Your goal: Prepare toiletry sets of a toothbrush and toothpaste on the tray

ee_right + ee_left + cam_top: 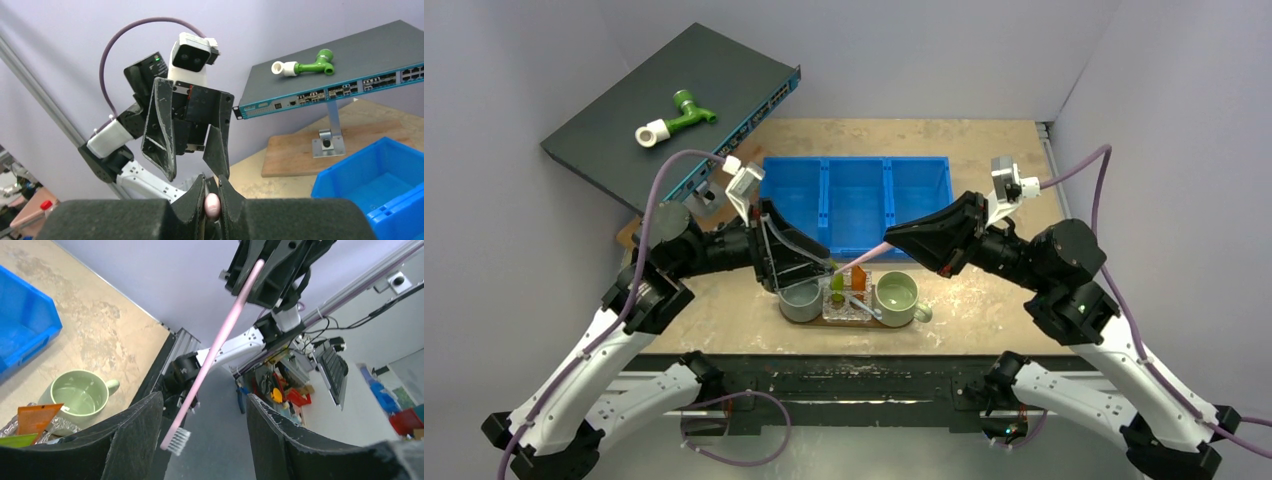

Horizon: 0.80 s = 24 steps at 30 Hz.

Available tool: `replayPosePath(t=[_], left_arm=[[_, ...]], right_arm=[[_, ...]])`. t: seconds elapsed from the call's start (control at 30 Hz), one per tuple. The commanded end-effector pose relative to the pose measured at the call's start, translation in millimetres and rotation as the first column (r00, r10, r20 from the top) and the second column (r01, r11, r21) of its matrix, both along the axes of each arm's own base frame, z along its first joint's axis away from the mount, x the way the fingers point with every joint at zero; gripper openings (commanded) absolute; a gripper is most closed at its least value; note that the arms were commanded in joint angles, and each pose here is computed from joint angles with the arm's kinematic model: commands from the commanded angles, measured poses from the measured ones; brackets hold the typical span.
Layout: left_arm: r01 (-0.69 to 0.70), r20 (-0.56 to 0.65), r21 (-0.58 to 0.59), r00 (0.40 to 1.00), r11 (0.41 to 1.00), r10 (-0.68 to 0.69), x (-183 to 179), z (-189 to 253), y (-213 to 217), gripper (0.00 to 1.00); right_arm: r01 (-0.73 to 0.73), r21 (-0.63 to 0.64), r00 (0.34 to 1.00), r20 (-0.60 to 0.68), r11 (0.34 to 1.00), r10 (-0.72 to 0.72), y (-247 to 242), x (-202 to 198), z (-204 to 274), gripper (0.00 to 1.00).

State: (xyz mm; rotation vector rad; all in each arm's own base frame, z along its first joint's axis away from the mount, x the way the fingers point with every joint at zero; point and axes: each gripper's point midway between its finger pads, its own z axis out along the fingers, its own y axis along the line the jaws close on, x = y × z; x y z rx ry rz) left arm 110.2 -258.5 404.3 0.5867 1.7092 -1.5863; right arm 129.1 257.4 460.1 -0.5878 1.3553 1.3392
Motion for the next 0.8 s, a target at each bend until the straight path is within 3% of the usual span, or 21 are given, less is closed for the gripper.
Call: replayPosePath(t=[0.0, 0.17, 0.47, 0.77], left_arm=[[-0.087, -0.005, -0.124, 0.996, 0.989, 0.087, 13.2, 28.1, 2.0, 0.60], [-0.147, -0.069, -0.186, 0.988, 0.972, 0.136, 22.7, 38.6, 3.2, 0.57], [-0.283, -0.198, -0.188, 0.949, 0.940, 0.246, 38.8, 35.3, 12.6, 0.54], [-0.243, -0.285, -0.264, 0.944, 0.933, 0.166, 37.7, 36.6, 4.1, 0.53]], right_arm=[[0.063, 0.181, 0.998, 0.000, 0.982, -0.064, -9.4, 8.4, 23.4, 0.00], [0.072, 0.267, 0.997, -0.003, 0.961, -0.074, -15.8, 7.9, 31.5, 0.00], [0.127, 0.366, 0.990, 0.014, 0.922, -0.142, -36.3, 6.9, 53.9, 0.00], [0.180, 0.430, 0.983, -0.054, 0.885, -0.174, -39.7, 20.6, 60.6, 0.00]])
